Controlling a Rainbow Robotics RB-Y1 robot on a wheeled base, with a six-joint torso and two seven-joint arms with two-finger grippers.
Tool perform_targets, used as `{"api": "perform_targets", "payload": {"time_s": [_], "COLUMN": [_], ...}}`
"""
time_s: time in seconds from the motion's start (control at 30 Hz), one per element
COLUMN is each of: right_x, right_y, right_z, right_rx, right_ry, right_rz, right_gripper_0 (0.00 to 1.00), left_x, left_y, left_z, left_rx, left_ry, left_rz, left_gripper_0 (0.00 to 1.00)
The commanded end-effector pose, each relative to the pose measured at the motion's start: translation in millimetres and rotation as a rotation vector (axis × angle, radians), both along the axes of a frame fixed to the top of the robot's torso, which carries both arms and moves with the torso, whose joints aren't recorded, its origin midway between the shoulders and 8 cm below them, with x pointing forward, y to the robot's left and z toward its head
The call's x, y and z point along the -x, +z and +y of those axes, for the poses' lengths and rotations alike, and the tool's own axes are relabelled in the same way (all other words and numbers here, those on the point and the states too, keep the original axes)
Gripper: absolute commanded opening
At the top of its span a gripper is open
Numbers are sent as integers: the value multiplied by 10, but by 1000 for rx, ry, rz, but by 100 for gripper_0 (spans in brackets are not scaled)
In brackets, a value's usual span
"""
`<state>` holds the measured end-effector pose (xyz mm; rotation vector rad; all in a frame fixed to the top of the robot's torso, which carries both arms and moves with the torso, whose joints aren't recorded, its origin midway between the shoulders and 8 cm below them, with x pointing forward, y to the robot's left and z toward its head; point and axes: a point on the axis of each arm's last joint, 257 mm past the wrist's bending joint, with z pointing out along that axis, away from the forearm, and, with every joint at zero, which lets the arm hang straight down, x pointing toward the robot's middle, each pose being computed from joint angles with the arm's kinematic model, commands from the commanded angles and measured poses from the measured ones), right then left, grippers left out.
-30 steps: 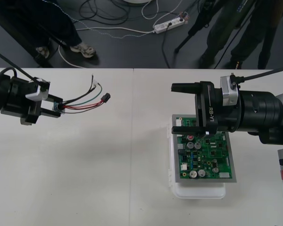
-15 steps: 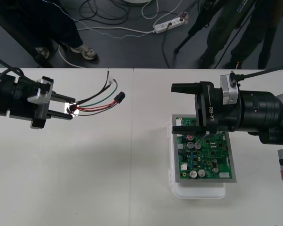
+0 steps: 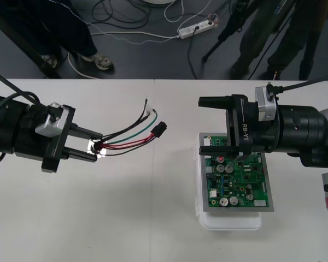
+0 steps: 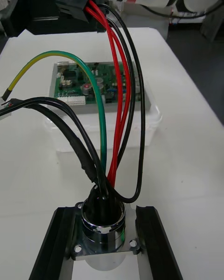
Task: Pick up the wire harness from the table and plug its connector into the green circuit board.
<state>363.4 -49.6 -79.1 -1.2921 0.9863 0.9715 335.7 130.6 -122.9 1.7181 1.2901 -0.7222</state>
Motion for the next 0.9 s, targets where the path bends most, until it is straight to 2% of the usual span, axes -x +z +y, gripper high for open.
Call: {"api": "perform_targets", "payload": {"time_s": [0.03,0.27,0.47,0.73,0.9], "right_x": [-12,-2,2,6,23], "right_y": [121,94,93,93,78], "right_z": [-43,-30,-29,-22,-12], "right_rx": [9,12,14,12,21], "right_ry": [9,12,14,16,25], "right_rz": [15,27,27,35,45], "right_gripper_0": [100,100,100,100,100], "left_x": [467,770,1090,1203,1274], "left_y": [-47,-94,-125,-92,-38], "left_z": [-132,-272,-433,-608,-755], "left_rx": [5,35,68,114,154], "left_ry": [-53,-89,-137,-159,-161], "left_rz": [151,307,494,572,660], "left_gripper_0": [0,0,0,0,0]}}
